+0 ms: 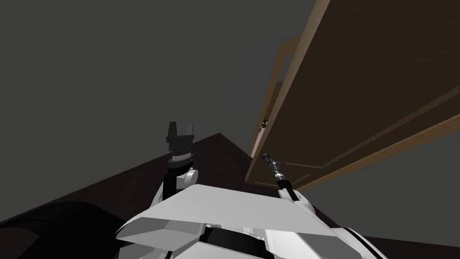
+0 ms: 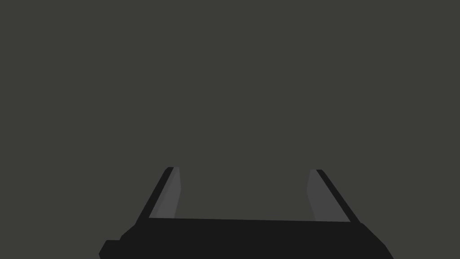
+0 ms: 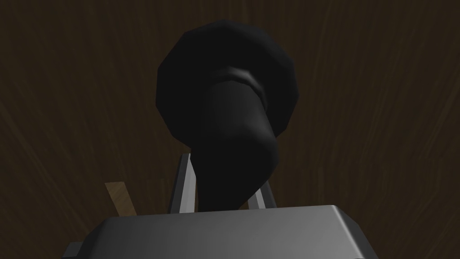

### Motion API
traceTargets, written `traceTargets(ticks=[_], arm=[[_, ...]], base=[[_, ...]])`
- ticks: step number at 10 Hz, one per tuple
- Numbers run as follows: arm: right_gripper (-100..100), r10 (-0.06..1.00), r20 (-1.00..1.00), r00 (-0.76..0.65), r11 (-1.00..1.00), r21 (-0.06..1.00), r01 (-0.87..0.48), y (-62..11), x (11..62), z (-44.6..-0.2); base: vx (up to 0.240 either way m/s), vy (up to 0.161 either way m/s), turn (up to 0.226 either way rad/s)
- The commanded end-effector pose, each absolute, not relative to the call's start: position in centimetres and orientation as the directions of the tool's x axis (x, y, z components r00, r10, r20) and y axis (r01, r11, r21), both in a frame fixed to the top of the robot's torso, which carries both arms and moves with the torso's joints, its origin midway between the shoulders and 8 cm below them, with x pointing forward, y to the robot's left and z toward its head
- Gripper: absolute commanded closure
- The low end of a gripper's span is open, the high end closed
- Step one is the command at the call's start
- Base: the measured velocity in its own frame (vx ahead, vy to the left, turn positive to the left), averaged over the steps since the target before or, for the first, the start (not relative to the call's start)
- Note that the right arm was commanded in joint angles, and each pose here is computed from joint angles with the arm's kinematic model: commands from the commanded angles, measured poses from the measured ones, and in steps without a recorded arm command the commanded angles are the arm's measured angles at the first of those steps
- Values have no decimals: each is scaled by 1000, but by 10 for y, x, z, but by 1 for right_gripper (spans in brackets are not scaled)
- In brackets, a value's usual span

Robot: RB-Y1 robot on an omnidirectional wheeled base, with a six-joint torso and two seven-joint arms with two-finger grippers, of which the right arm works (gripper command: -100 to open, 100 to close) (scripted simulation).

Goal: Pull the door open

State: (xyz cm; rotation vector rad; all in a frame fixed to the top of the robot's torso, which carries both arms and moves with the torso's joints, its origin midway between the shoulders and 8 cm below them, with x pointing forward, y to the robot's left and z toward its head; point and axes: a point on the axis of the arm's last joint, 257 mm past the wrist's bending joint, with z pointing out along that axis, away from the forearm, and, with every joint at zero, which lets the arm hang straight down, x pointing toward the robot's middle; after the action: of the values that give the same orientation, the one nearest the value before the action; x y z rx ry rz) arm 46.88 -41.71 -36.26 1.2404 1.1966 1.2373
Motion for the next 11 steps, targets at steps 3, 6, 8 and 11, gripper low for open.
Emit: traceTargets(ticks=[3,6,8,11], arm=[[100,999,36,-24,-36,999,1,-431,445,-362],[100,998,35,-47,-35,999,1,-441,424,-361],[100,998,35,-59,-35,999,2,-446,414,-360],[100,996,37,-77,-36,999,8,-446,400,-363]], base=[[-216,-68,226],[-217,-79,198],[-198,-93,147],[-125,-47,101]])
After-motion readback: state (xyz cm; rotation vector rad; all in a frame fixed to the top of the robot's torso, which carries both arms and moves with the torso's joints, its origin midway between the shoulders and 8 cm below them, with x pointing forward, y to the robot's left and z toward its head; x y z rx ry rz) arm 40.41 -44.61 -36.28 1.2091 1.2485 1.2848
